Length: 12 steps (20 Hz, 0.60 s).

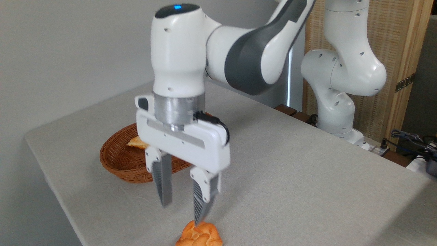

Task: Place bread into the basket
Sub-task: 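Lower the gripper and close it on the orange bread roll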

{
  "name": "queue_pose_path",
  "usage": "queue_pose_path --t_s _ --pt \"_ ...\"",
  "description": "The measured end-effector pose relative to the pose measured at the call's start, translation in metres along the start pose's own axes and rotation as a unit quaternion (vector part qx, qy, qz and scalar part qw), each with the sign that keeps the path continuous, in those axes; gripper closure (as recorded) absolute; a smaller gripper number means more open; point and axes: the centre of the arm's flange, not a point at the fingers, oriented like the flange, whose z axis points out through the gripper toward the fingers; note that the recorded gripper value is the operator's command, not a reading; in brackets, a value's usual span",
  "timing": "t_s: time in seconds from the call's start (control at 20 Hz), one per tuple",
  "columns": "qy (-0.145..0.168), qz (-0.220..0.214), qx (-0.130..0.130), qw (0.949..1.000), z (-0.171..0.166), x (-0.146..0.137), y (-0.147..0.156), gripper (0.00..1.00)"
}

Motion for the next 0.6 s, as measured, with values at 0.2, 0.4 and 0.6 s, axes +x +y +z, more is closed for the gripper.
queue_pose_path --t_s 0.2,0.4,0.6 --pt "-0.02 -0.007 0.016 0.9996 0.014 -0.019 -0.025 0.0" --pt "-0.051 0.007 0.01 0.9986 0.043 -0.031 -0.028 0.0" --pt "-0.061 0.015 0.002 0.9981 0.061 -0.027 -0.02 0.0"
